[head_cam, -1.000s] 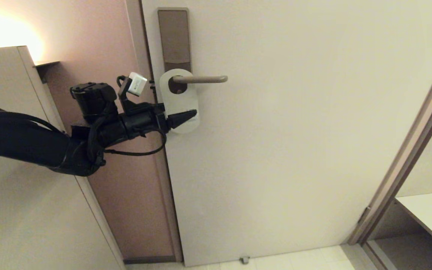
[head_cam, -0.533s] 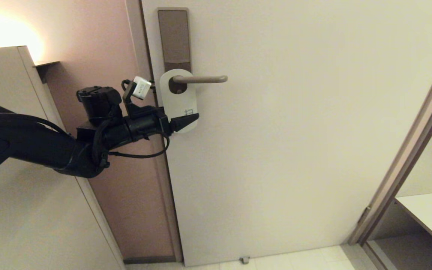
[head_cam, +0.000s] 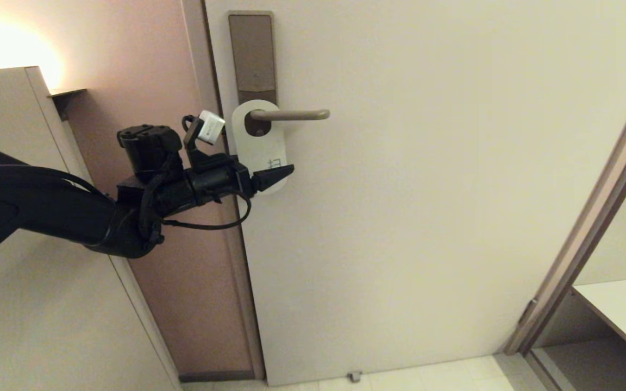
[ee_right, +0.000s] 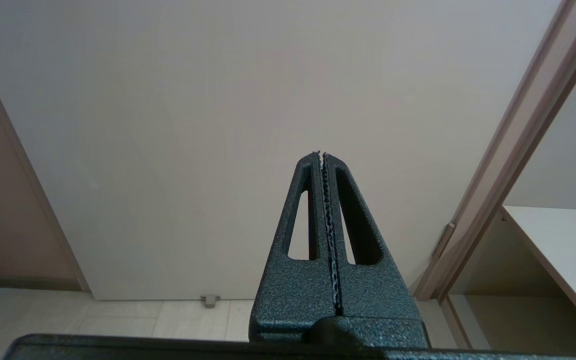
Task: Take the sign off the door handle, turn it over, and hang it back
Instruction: Take down the sign
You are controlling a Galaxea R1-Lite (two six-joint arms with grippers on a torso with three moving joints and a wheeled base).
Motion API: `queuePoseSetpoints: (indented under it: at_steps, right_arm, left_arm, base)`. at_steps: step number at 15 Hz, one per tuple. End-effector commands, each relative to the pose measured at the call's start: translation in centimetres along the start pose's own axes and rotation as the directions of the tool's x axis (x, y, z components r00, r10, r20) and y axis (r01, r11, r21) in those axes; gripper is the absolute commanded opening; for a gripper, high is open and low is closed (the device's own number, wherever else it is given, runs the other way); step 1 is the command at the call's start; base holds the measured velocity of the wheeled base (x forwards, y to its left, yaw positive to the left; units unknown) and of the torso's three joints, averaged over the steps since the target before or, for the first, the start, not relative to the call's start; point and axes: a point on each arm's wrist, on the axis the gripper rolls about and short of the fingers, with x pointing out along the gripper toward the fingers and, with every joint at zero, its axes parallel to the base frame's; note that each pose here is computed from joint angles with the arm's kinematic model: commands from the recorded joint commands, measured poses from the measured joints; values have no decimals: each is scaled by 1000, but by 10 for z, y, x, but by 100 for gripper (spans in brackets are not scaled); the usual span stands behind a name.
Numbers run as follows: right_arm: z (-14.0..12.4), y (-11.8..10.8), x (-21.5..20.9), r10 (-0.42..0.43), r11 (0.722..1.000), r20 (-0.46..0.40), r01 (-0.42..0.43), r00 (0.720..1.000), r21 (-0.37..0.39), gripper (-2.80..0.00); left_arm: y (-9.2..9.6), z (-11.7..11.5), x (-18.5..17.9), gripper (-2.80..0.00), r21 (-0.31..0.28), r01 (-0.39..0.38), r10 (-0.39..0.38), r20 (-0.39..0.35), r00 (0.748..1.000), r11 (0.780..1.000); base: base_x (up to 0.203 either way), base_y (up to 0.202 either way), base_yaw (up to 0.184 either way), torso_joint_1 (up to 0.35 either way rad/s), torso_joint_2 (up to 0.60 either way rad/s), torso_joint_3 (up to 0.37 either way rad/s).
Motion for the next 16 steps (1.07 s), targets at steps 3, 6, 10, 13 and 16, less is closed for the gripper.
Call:
queuePoseSetpoints:
  at_steps: [3, 6, 10, 13, 16]
  right_arm:
    - [0, 0, 0, 1, 1000, 1, -1, 1000, 0, -280]
    - [0, 0, 0, 1, 1000, 1, -1, 1000, 0, -280]
    - [0, 0, 0, 1, 1000, 1, -1, 1000, 0, -280]
    - [0, 0, 0, 1, 1000, 1, -1, 1000, 0, -280]
    - [0, 0, 0, 1, 1000, 1, -1, 1000, 0, -280]
  left_arm:
    - [-3, 3, 1, 0, 7, 15, -15, 8, 1000, 1000]
    - [-4, 4, 1, 0, 4, 17, -17, 10, 1000, 1000]
    - [-3, 6, 2, 0, -4, 23, -23, 14, 1000, 1000]
    - [-1, 8, 5, 0, 2, 27, -27, 21, 999, 1000]
    - [-1, 8, 5, 0, 3, 29, -29, 22, 999, 1000]
  base:
    - [0, 0, 0, 0, 0, 0]
    - [0, 0, 0, 0, 0, 0]
    - [0, 0, 0, 0, 0, 0]
    - [0, 0, 0, 0, 0, 0]
    - [0, 0, 0, 0, 0, 0]
